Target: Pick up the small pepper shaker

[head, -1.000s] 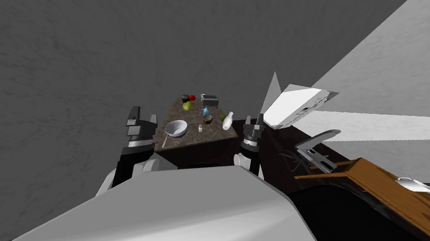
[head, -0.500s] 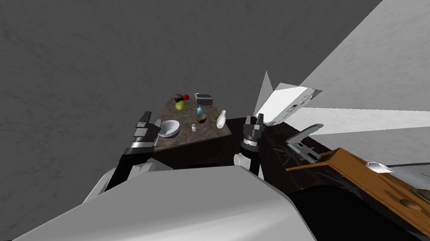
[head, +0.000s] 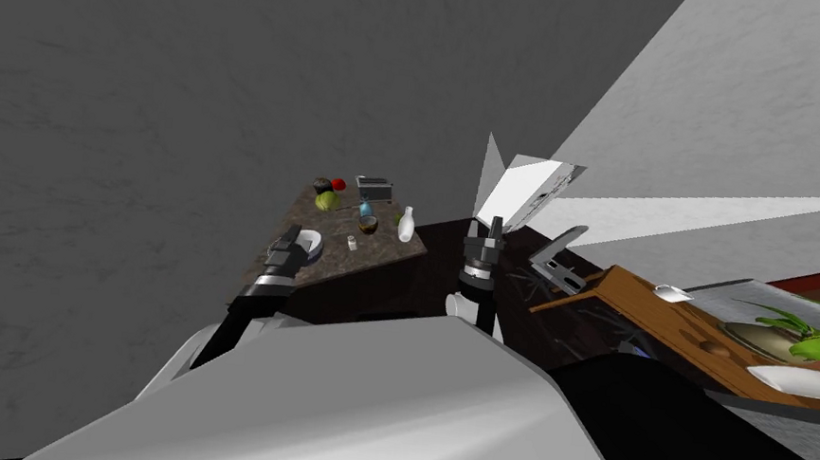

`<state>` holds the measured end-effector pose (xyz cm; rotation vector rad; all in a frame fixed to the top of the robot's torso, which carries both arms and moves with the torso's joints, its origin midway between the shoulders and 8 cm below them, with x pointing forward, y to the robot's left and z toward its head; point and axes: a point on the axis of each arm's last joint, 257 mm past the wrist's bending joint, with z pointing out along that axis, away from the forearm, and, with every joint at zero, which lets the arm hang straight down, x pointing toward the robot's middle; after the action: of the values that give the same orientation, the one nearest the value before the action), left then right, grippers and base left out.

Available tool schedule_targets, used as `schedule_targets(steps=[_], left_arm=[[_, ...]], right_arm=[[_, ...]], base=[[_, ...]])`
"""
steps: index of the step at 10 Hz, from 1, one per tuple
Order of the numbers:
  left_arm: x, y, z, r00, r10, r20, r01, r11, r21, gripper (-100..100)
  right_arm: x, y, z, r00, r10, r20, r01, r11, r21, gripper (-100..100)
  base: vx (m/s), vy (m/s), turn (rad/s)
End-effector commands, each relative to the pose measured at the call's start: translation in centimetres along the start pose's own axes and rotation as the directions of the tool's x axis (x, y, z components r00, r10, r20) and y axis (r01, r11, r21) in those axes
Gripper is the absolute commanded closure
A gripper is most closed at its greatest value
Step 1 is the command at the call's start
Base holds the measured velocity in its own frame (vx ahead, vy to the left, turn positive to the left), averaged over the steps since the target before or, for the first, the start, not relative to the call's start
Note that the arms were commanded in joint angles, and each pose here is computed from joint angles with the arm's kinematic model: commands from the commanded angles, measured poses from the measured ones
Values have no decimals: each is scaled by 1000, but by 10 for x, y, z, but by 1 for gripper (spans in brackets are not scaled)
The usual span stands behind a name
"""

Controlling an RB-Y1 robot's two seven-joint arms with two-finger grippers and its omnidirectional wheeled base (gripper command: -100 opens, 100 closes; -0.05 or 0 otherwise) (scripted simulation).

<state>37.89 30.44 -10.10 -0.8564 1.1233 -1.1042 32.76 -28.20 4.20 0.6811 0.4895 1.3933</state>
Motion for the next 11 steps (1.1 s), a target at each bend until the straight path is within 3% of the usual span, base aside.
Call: schedule_targets(steps=[1,3,6,8,11], left_arm=[[0,17,-1,1000,18,-16,-19,998,-57,-100],[-2,45,-8,998,50,-43,-55,988,-144,-100],[-8,84,-22,992,97,-83,-116,958,-264,-100],[-15,108,-32,985,131,-111,-162,928,-335,-100],[-31,140,-47,970,187,-153,-236,871,-430,-100]], right_arm=[[0,0,0,1000,0,0,0,1000,0,0],[0,0,0,1000,0,0,0,1000,0,0],[0,0,0,1000,0,0,0,1000,0,0],[0,0,0,1000,0,0,0,1000,0,0],[0,0,0,1000,0,0,0,1000,0,0]], base=[[-9,-85,-108],[-4,-112,-174],[-1,-120,-132],[18,-113,-143],[16,-93,-98]])
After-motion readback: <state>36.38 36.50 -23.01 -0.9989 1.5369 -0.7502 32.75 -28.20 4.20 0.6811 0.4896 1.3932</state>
